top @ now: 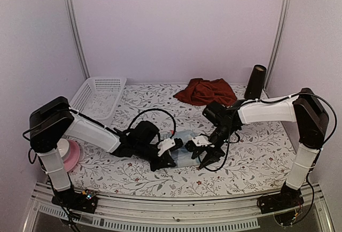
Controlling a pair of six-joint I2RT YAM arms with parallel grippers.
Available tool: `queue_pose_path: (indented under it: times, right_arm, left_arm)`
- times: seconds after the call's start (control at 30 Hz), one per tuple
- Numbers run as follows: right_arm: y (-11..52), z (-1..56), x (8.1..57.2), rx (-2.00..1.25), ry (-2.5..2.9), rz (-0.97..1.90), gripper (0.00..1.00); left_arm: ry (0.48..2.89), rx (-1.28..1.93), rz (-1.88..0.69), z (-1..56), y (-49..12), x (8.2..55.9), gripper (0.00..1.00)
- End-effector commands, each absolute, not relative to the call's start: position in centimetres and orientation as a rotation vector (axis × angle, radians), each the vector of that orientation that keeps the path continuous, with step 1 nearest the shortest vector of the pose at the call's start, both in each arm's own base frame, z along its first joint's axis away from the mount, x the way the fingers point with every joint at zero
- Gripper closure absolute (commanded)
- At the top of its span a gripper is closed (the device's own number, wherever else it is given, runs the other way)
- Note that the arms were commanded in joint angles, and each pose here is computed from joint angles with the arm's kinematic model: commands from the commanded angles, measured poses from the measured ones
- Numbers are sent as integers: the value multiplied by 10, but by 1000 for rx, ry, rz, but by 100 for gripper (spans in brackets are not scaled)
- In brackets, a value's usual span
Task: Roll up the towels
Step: Roll the towel at the center of the board.
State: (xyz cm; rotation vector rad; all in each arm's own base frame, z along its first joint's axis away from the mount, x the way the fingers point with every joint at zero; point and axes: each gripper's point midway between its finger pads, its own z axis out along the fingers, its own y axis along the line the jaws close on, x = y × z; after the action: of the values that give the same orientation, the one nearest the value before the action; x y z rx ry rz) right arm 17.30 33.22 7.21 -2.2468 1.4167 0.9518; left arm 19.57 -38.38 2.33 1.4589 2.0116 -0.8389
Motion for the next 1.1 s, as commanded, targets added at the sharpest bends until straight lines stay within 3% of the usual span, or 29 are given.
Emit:
queue_pose_path:
  times: [0.0,0.43,0.83,0.93,1.07]
  right_arm:
    - [335,58,184,-2237,1451,877,49]
    - [334,53,182,-2244,1480,898,48]
    - [333,31,202,-2223,1547,741,54]
    - [332,29,205,-2214,1559,717,57]
    - [334,27,206,-2207,1583,731,71]
  left_arm:
    - [2093,1442,-848,10,-374,199,100]
    - [2115,1422,-857,9,-372,203,100]
    - [2123,1408,-866,9,-370,204,100]
    - [2128,1408,-871,8,-370,204,97]
    - [2127,1409,-874,9,-370,204,92]
